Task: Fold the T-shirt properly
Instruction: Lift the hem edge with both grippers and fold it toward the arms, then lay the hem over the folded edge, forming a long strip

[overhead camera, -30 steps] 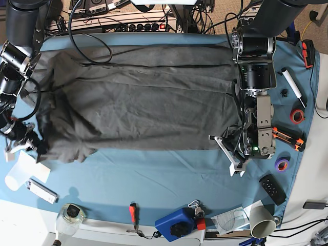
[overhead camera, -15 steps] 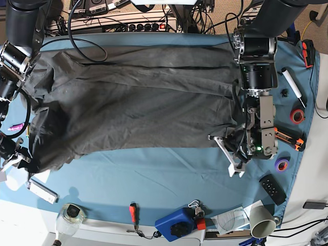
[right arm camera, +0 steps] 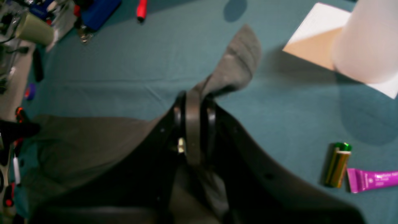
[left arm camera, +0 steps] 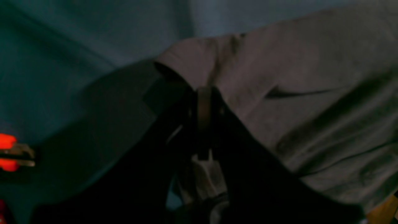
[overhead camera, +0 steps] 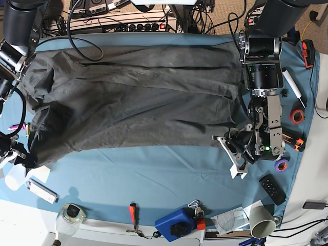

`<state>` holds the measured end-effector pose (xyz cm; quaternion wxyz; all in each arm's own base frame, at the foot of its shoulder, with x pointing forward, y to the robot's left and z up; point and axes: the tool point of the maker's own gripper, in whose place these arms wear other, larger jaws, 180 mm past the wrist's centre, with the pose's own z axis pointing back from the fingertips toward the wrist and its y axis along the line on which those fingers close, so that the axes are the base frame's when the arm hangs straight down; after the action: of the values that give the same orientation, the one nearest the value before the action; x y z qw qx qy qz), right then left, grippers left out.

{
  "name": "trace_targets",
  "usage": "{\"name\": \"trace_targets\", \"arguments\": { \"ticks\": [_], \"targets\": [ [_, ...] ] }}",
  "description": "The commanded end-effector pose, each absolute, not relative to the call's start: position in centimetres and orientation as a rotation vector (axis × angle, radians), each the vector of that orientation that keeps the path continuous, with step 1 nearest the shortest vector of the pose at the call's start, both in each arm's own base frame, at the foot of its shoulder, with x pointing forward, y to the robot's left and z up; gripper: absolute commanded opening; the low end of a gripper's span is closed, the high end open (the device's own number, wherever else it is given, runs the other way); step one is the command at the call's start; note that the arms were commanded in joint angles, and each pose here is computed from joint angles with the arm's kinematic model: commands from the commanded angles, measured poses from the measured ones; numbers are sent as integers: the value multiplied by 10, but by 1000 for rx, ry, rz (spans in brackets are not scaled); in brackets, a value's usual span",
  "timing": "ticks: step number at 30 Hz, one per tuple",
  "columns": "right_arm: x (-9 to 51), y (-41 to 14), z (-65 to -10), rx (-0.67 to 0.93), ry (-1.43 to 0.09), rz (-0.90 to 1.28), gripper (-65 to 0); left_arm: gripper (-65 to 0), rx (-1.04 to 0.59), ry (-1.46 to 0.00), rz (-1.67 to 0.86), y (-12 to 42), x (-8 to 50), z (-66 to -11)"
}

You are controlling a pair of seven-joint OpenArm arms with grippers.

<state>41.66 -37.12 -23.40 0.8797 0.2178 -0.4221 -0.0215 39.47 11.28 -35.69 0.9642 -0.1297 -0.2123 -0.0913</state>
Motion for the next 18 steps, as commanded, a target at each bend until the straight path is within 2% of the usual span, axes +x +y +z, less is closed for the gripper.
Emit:
{"name": "trace_targets", "arguments": {
  "ticks": [1,18],
  "targets": [
    [422,-383,-201,443,-967,-35,-650,-650,-261,-490,-195,113,408,-337],
    [409,-381,-213,449,-871,-14,-650,-650,-314,-582,-211,115,377,-330]
  ]
}}
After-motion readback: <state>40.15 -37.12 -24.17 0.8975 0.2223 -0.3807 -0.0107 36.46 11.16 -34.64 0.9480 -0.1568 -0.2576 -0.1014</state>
